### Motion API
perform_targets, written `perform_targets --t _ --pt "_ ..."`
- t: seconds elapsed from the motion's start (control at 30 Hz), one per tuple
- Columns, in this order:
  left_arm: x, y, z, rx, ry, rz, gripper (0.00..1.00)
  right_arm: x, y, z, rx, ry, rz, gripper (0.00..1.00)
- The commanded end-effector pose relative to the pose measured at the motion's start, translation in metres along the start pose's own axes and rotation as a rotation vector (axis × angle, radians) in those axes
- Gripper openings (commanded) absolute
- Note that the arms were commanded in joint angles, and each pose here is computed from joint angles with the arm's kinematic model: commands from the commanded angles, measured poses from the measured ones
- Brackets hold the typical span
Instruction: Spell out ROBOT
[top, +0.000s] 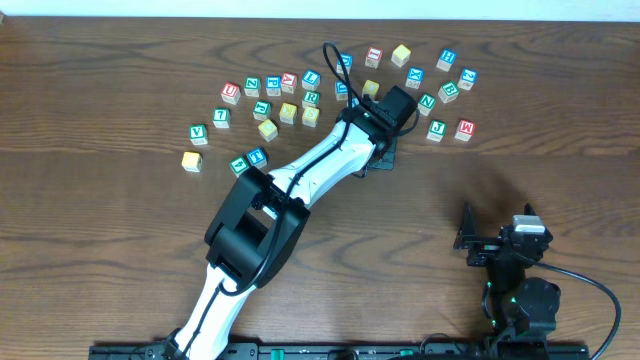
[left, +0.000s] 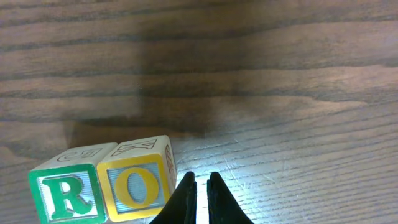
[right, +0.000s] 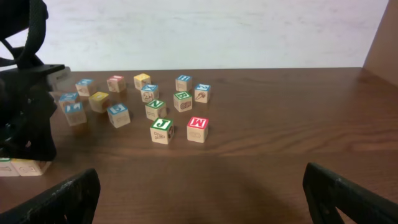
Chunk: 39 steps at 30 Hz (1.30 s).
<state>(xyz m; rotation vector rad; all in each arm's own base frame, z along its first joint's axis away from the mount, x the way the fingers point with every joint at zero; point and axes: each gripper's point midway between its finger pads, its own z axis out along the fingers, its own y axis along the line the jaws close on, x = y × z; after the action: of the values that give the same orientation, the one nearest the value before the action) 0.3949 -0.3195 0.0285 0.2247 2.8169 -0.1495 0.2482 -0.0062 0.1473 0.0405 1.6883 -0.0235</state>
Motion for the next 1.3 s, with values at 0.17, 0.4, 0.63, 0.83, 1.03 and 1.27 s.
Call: perform_targets --t 0.17,0.4,0.63,0.83,1.03,1.27 --pt "0.0 0.004 0.002 -0.011 -0.003 -0.004 0.08 0.0 -0.001 0.0 0.005 0.0 -0.007 0.99" --pt "0.0 0.004 0.004 -0.01 -0.004 -0.004 0.08 0.0 -0.001 0.0 0.005 0.0 -0.007 0.99" --pt "0.005 0.005 0.014 -0.021 0.013 -0.002 0.08 0.0 -0.001 0.0 0.005 0.0 -0.007 0.99" --pt "0.007 0.006 0.017 -0.024 0.019 -0.001 0.08 0.001 -0.001 0.0 0.005 0.0 -0.007 0.99" --pt "0.004 0.01 0.017 -0.047 0.006 0.003 0.07 0.0 -0.001 0.0 0.005 0.0 -0.007 0.99" --pt "0.003 0.013 0.017 -0.064 -0.003 0.007 0.08 0.0 -0.001 0.0 0.005 0.0 -0.007 0.99"
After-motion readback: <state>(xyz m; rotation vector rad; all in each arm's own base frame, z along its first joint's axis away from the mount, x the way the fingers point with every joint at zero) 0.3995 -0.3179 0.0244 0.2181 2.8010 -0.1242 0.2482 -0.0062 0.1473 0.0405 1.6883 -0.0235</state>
